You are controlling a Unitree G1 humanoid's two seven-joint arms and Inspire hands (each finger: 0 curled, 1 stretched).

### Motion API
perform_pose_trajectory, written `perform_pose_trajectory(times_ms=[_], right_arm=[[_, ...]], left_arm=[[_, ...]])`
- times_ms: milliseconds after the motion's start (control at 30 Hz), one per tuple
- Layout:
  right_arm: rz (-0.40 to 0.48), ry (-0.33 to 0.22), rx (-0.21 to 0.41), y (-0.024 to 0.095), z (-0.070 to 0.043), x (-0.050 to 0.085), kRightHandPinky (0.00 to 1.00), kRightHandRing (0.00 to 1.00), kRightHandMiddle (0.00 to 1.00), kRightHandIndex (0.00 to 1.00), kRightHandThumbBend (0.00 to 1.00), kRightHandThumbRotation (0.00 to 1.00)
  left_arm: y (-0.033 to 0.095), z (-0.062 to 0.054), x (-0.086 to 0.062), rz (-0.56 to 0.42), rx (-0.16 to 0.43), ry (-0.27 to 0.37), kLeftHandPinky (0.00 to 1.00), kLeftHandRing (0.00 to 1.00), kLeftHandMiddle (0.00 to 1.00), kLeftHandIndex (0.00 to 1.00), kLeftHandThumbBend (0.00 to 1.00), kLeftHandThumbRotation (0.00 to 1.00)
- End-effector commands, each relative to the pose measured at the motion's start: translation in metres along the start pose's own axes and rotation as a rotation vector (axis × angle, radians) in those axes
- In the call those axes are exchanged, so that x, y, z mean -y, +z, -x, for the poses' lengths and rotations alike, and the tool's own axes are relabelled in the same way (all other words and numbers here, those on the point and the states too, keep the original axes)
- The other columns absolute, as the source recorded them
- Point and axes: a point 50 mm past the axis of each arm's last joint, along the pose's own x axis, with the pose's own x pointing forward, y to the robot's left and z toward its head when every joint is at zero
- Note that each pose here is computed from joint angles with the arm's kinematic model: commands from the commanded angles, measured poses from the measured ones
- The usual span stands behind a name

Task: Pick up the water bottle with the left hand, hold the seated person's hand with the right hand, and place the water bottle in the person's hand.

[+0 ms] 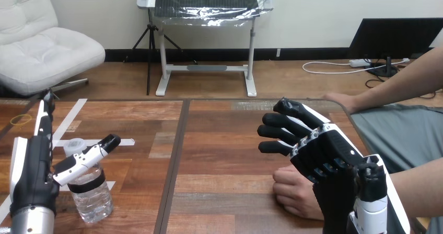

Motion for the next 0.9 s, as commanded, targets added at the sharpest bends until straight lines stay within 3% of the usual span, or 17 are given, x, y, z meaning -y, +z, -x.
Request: perform_pose_trajectory(times_ms=[0,867], right_arm=[[0.008,0.010,0.064,0.008,-0.008,0.001,0.71,0.77,0.79,0.81,0.69,1.00],[0.020,0.015,0.065,0.010,-0.008,0.001,0.70,0.78,0.79,0.82,0.69,1.00]], left_arm=[[0.010,-0.013,0.001,0.007,0.043,-0.022,1.00,1.00,1.00,1.00,0.98,0.31],[-0.005,-0.015,0.005,-0.055,-0.047,-0.043,0.97,0.99,1.00,1.00,0.99,0.31]])
